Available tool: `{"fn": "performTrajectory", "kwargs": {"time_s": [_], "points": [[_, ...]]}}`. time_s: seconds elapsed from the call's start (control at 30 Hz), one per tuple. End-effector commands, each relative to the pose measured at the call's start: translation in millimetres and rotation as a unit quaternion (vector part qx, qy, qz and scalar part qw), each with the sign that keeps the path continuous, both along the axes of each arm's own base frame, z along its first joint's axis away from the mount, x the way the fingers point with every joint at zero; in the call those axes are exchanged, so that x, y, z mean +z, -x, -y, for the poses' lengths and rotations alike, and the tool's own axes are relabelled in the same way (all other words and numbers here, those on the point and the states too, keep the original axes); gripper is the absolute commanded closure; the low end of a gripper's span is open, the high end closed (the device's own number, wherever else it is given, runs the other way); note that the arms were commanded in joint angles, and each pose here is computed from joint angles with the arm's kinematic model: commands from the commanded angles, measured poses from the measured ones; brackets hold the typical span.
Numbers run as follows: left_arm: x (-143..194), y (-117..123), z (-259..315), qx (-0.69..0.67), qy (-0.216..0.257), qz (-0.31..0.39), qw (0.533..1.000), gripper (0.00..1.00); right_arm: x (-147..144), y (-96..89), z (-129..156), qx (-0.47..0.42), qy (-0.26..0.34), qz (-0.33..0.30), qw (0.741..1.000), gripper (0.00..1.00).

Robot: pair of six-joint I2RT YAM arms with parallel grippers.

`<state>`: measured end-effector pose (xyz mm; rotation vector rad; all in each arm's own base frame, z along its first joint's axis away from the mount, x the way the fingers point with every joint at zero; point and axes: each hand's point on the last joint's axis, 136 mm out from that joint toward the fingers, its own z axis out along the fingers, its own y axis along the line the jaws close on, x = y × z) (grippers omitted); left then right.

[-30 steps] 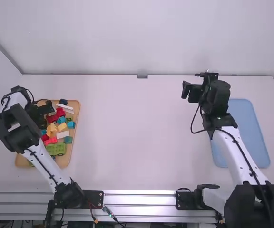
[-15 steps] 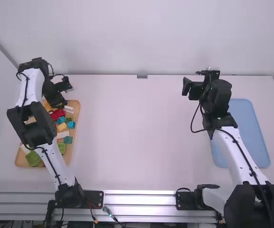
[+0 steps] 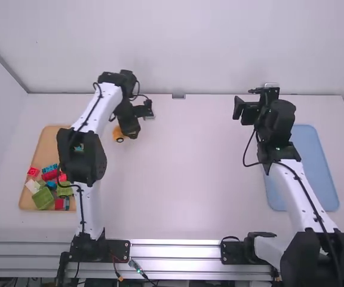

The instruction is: Assemble lego blocks to make yellow taxi

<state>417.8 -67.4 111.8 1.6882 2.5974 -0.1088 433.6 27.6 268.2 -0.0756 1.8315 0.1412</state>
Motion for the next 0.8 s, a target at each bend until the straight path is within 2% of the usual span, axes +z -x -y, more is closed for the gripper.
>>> {"fn": "performTrajectory", "kwargs": {"time_s": [0.0, 0.13, 0.2, 0.33, 0.47, 0.6, 0.77], "points": [[0.6, 18.2, 40.5, 0.001, 0.016, -0.007, 1.0, 0.88, 14.5, -4.9, 10.3, -0.011, 0.004, 0.014, 1.0, 0.01], [-24.4, 35.4, 92.5, -0.024, 0.009, -0.005, 1.0, 0.9, 12.2, -4.7, 24.6, -0.027, 0.004, 0.009, 1.0, 0.01], [-38.5, 46.6, 115.4, -0.037, -0.009, 0.002, 0.999, 0.94, 11.1, -4.3, 33.6, -0.038, 0.004, 0.007, 0.999, 0.01], [-66.2, 75.0, 154.7, -0.072, -0.038, 0.023, 0.996, 0.95, 8.4, -3.2, 47.2, -0.053, 0.003, 0.001, 0.999, 0.01], [-79.0, 102.9, 178.0, -0.098, -0.03, 0.032, 0.994, 0.98, 5.5, -1.9, 56.1, -0.064, -0.002, -0.006, 0.998, 0.01], [-75.3, 110.7, 182.1, -0.094, -0.018, 0.051, 0.994, 0.98, 1.5, -0.6, 58.3, -0.067, -0.002, -0.014, 0.998, 0.01], [-73.3, 114.4, 181.4, -0.078, 0.012, 0.075, 0.994, 0.83, -3.2, 0.8, 57.6, -0.066, -0.003, -0.024, 0.998, 0.01]]}}
